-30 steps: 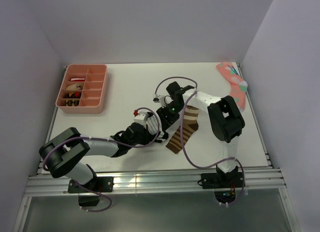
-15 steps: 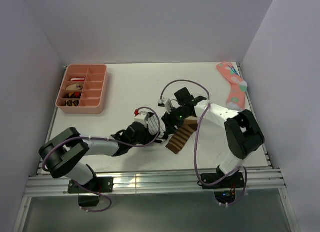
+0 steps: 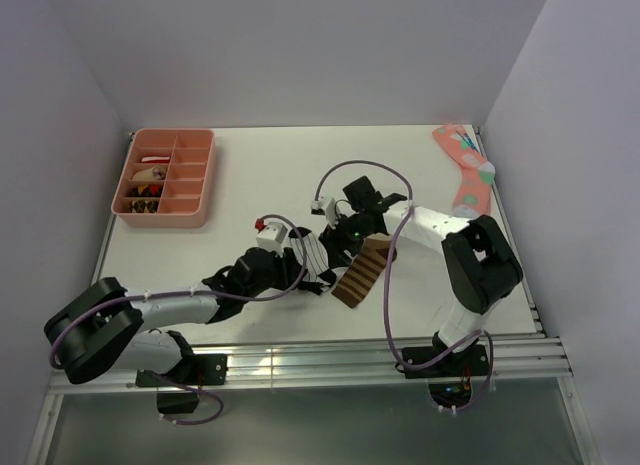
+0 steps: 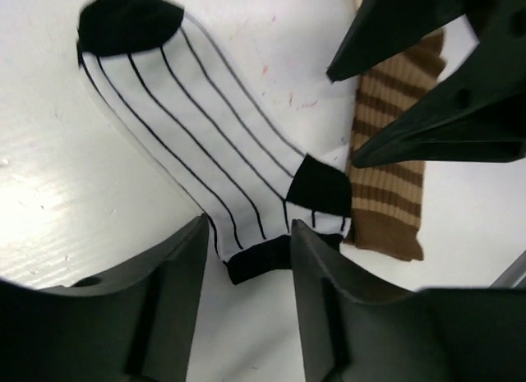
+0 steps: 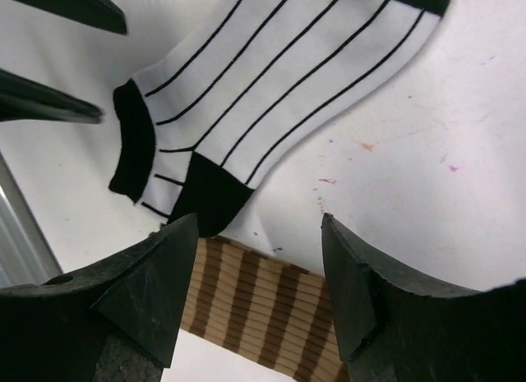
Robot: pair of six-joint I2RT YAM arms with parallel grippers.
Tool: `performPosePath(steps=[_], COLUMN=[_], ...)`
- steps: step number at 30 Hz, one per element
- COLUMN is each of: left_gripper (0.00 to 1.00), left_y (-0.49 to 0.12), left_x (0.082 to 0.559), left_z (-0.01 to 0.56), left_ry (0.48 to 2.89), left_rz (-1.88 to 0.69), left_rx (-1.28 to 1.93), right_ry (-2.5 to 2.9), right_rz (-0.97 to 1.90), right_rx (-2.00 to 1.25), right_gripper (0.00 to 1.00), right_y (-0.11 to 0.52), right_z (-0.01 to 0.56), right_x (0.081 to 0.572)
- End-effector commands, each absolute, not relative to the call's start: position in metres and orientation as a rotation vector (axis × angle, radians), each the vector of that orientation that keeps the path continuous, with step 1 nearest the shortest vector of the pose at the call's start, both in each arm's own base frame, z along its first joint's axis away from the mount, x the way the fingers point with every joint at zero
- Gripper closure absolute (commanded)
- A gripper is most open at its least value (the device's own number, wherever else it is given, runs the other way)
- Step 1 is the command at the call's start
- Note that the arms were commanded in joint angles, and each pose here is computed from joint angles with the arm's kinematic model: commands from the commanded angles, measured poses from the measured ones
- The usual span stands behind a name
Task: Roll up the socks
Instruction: Roll the sock at the center of the board.
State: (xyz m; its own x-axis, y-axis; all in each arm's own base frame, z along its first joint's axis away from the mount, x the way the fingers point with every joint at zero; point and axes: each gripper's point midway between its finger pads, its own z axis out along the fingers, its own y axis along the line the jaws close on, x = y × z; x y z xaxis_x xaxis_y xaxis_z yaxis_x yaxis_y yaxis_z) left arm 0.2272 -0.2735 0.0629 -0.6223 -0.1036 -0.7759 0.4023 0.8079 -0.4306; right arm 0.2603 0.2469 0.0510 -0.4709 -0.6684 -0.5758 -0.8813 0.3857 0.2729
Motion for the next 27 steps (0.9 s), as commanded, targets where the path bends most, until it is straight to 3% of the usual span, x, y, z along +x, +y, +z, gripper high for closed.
performPosePath(steps=[1,4,9,12,27], left_gripper=[0.48,0.47,0.67,0.72,0.73], left_y=[-0.275,-0.27,-0.245,-0.249,-0.307], left_x=[0.236,0.24,0.265,0.273,0.279], left_z=[0.093,0.104,0.091,0.091,0.099], left_ry=[2.014,1.987,2.049,2.053,2.071], left_rz=[-0.812,-0.839,-0.877,-0.934,-1.202], left_rx=[0.167,0.092,-0.146,-0.164,-0.056], right_ry=[2.155,2.127,2.01,1.908,1.621], right_rz=[0.706,0.681,0.549,0.443,0.271], right_rx=[-1.371,-1.394,-1.439,-1.48,-1.636], right_gripper=[0.31,0.31,0.32,0.33,0.37], right_y=[0.25,0.249,0.246,0.25,0.279], right_z=[0.069,0.068,0.074,0.076,0.07], right_x=[0.274,0.271,0.264,0.253,0.214])
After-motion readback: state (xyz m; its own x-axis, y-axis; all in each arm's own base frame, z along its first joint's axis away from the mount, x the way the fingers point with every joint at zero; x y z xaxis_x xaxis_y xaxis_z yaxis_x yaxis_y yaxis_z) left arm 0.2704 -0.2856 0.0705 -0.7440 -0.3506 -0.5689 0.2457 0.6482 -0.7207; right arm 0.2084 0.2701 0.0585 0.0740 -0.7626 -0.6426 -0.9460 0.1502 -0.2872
